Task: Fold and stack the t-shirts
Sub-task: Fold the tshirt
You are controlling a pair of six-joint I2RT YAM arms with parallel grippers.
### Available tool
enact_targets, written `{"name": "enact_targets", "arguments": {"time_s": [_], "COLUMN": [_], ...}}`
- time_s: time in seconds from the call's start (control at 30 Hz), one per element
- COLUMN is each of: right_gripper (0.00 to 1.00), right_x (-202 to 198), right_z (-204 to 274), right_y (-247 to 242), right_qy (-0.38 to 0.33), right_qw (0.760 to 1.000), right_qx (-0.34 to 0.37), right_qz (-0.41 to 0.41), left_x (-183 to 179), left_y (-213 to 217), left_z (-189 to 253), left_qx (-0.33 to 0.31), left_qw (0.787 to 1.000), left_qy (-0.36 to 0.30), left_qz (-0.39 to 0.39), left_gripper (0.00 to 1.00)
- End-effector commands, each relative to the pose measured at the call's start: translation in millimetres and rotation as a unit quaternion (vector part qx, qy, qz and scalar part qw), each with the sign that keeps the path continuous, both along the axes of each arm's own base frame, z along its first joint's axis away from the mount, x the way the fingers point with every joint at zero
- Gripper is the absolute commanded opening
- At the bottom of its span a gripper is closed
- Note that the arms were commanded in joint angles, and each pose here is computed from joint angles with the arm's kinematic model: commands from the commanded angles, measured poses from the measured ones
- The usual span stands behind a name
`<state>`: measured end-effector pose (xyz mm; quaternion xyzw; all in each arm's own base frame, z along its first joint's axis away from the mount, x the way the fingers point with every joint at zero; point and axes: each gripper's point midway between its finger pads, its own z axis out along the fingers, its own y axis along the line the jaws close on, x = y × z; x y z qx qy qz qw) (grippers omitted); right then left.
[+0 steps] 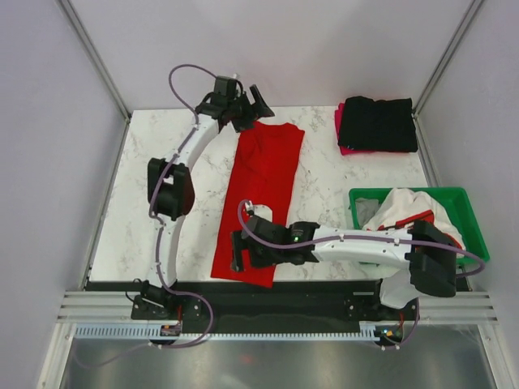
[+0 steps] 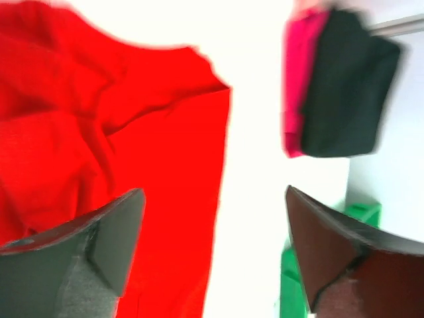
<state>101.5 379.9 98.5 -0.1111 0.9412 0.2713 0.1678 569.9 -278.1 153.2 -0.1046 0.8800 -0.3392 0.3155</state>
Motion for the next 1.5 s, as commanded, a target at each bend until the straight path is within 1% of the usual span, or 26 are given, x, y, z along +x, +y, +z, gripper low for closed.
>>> {"name": "enact_targets", "arguments": {"time_s": [0.0,0.07,0.1,0.13,0.2,0.23,0.27,0.33,0.37,0.4,0.43,0.47,0.5,0.53,0.63,0.67,0.77,0.8,0.87,1.03,1.1,1.17,1.2,1.23,1.3,1.47], "right_gripper": [0.98,0.98,0.98,0.98,0.98,0.98,0.98,0.98,0.98,0.98,0.98,0.98,0.98,0.98,0.98,0.98,0.97,0.97,0.97,0.97,0.97,0.97,0.97,0.97,0.96,0.97], "right_x": [34.8,54.8,75.0,87.3,121.1,134.6,146.5,181.2,191.9,211.5,227.2,238.1,249.5,272.8,310.4,317.8,340.9,345.8,355.0,363.1,368.4,382.1,387.0,401.1,410.1,428.5], "right_z": [45.7,60.0,62.8,70.7,76.1,80.7,82.6,79.9,78.1,65.2,72.4,70.5,65.8,57.1,32.7,25.8,0.9,-18.9,-25.5,-74.5,-98.9,-103.1,-125.1,-118.9,-141.0,-135.5], "right_y": [-17.8,-22.7,-30.0,-31.8,-46.5,-45.0,-47.8,-50.7,-51.4,-57.4,-54.4,-54.3,-55.7,-58.7,-60.6,-60.8,-60.4,-63.3,-63.4,-68.5,-71.8,-68.4,-75.0,-70.8,-79.2,-76.5], "right_qy": [-0.072,-0.090,-0.093,-0.101,-0.115,-0.119,-0.129,-0.130,-0.127,-0.120,-0.128,-0.124,-0.123,-0.118,-0.098,-0.094,-0.084,-0.072,-0.073,-0.036,-0.028,-0.037,-0.027,-0.041,-0.023,-0.031], "right_qw": [0.996,0.995,0.993,0.992,0.989,0.988,0.986,0.984,0.984,0.984,0.983,0.983,0.983,0.982,0.983,0.984,0.986,0.986,0.986,0.987,0.987,0.987,0.986,0.986,0.985,0.988], "right_qx": [-0.017,-0.021,-0.022,-0.018,-0.025,-0.023,-0.028,-0.036,-0.040,-0.055,-0.048,-0.047,-0.051,-0.055,-0.058,-0.061,-0.071,-0.085,-0.092,-0.108,-0.119,-0.115,-0.125,-0.113,-0.110,-0.061], "right_qz": [-0.039,-0.044,-0.064,-0.071,-0.094,-0.100,-0.098,-0.114,-0.115,-0.121,-0.125,-0.126,-0.124,-0.137,-0.141,-0.140,-0.128,-0.126,-0.121,-0.112,-0.108,-0.108,-0.111,-0.116,-0.132,-0.138], "left_x": [-12.8,-27.0,-36.0,-57.5,-79.7,-109.4,-121.9,-150.6,-178.0,-190.6,-202.6,-225.0,-235.3,-249.4,-274.2,-285.8,-305.6,-311.4,-323.0,-339.7,-339.1,-340.1,-339.6,-338.3,-336.8,-334.9], "left_y": [42.5,62.1,71.4,83.4,109.9,123.6,135.6,150.0,156.3,157.7,159.6,161.7,157.0,155.6,150.6,150.8,130.7,123.2,107.1,85.7,83.2,83.4,83.5,83.3,84.4,86.3], "left_z": [140.4,153.3,168.2,202.4,199.7,234.9,206.0,198.1,179.7,174.4,164.1,139.8,130.4,91.6,65.3,35.7,7.1,1.3,-19.9,-64.7,-72.5,-79.8,-80.3,-78.8,-77.2,-69.2], "left_qx": [0.002,0.015,0.020,0.018,0.039,0.039,0.056,0.079,0.085,0.084,0.084,0.083,0.069,0.071,0.051,0.050,0.000,-0.019,-0.025,-0.032,-0.034,-0.031,-0.029,-0.029,-0.023,-0.013], "left_qw": [0.992,0.992,0.990,0.986,0.986,0.980,0.984,0.981,0.983,0.983,0.984,0.987,0.989,0.993,0.996,0.997,1.000,1.000,1.000,0.997,0.997,0.996,0.996,0.997,0.997,0.998], "left_qy": [-0.128,-0.126,-0.138,-0.163,-0.155,-0.188,-0.157,-0.157,-0.142,-0.144,-0.136,-0.116,-0.111,-0.072,-0.058,-0.026,-0.010,0.002,0.014,0.062,0.069,0.076,0.075,0.072,0.067,0.058], "left_qz": [-0.005,0.007,0.011,0.017,0.036,0.052,0.065,0.079,0.081,0.078,0.079,0.076,0.064,0.055,0.043,0.043,0.021,0.017,-0.006,-0.027,-0.028,-0.028,-0.027,-0.027,-0.029,-0.030], "left_gripper": [0.99,1.00,1.00,1.00,1.00,1.00,1.00,1.00,1.00,1.00,0.99,0.99,0.98,0.97,0.95,0.94,0.92,0.91,0.91,0.90,0.90,0.89,0.89,0.89,0.90,0.89]}}
